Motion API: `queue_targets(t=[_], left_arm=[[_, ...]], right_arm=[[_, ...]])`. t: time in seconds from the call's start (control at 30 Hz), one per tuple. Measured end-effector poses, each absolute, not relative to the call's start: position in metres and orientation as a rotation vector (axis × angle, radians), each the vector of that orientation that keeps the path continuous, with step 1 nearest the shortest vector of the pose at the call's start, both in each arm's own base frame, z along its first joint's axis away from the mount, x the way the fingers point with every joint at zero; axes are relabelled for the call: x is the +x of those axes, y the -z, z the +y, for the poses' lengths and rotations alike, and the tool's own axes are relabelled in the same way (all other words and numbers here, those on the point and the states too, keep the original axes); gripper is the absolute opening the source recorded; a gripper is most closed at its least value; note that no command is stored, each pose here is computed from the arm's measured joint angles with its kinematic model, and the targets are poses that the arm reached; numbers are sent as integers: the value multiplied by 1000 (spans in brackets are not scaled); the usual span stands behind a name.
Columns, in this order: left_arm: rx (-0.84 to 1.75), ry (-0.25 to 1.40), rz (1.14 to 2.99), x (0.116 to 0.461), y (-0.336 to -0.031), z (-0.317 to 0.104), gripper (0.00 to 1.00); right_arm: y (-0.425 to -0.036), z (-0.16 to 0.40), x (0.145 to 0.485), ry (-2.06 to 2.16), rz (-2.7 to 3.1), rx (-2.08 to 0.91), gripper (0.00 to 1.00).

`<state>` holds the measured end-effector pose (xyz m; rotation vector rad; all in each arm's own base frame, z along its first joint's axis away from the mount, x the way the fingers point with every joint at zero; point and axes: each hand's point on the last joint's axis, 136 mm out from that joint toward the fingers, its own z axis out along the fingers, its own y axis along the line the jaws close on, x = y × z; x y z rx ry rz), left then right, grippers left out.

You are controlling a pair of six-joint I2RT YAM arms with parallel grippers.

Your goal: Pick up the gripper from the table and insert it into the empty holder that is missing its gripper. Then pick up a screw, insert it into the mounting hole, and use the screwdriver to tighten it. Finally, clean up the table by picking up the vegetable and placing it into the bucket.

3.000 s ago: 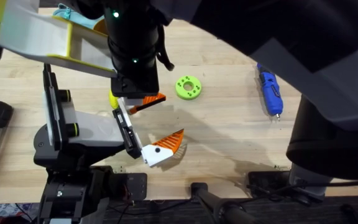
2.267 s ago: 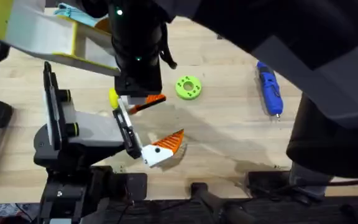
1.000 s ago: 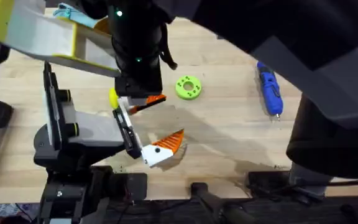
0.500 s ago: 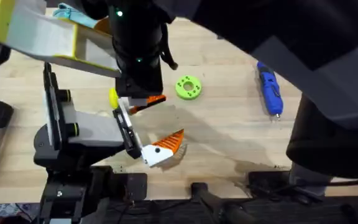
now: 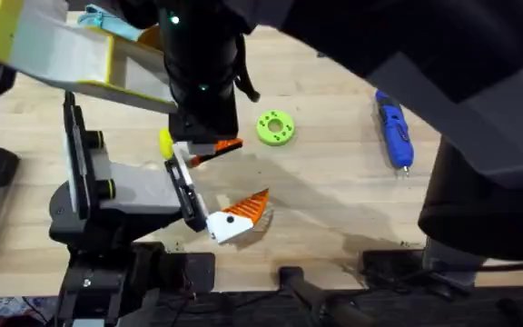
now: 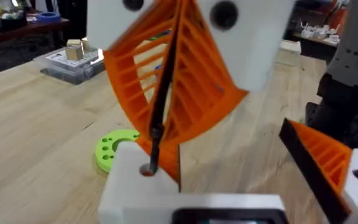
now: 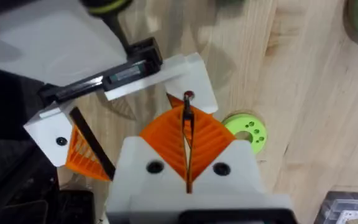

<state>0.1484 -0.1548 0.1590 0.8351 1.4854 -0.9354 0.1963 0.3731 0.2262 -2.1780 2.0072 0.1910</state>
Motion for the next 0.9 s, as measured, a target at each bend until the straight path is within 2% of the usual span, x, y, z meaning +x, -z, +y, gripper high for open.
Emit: queue_targets(t=[0.9], left_arm=[[835,935,1485,148,-159,-155,986]], right_arm=[[-227,376,197,-194,1995,-2175,12]])
